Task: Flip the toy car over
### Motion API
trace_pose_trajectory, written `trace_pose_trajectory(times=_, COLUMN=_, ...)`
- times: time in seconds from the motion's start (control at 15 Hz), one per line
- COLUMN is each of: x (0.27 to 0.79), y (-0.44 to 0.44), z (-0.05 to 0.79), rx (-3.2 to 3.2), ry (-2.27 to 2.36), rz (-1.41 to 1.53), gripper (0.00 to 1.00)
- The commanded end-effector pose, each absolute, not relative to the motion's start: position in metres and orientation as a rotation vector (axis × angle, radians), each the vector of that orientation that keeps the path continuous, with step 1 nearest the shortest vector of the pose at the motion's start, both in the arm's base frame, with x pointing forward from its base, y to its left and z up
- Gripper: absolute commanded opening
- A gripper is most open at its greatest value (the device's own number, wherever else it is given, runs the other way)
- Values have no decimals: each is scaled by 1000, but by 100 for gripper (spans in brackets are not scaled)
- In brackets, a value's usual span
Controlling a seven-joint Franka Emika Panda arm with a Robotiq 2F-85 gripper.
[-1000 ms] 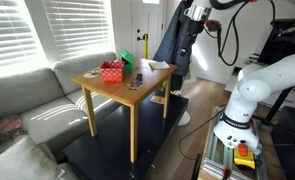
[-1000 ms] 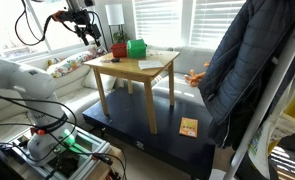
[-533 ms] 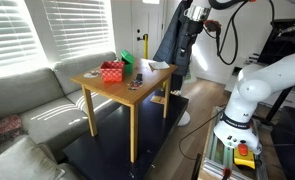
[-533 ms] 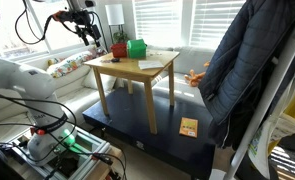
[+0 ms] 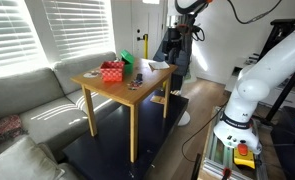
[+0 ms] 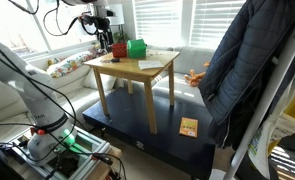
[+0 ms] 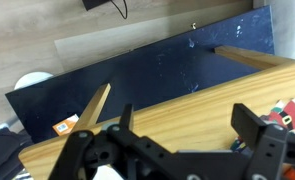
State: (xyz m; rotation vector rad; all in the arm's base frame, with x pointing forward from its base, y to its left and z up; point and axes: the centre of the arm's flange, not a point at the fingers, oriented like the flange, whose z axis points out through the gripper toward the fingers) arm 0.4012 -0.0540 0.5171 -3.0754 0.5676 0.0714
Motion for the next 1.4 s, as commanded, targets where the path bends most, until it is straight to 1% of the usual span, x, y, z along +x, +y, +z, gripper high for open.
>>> trace_pose_trajectory(times=0.0, x=471, y=-63, z=513, rx=-2939, ry=710, rz=265, gripper=100)
trace_pose_trajectory(times=0.33, x=521, y=-78, z=486, rx=-2749, ry=845, rz=493, gripper=100)
trace_pose_trajectory(times=0.73, x=558, y=-82, z=448, rx=-2505, ry=1079, rz=713, gripper=100)
trace_pose_trajectory(times=0.8, x=562, y=-80, z=442, rx=-2459, ry=1124, rz=735, gripper=100)
trace_pose_trajectory(times=0.87, x=540, y=-80, z=441, rx=-2559, ry=1046, rz=677, gripper=100)
trace_pose_trajectory(times=1.27, x=544, y=-80, z=435, rx=-2552, ry=1052, rz=689, gripper=100)
trace_pose_trajectory(times=1.33, x=553, y=-81, z=430, rx=-2524, ry=1090, rz=705, gripper=100)
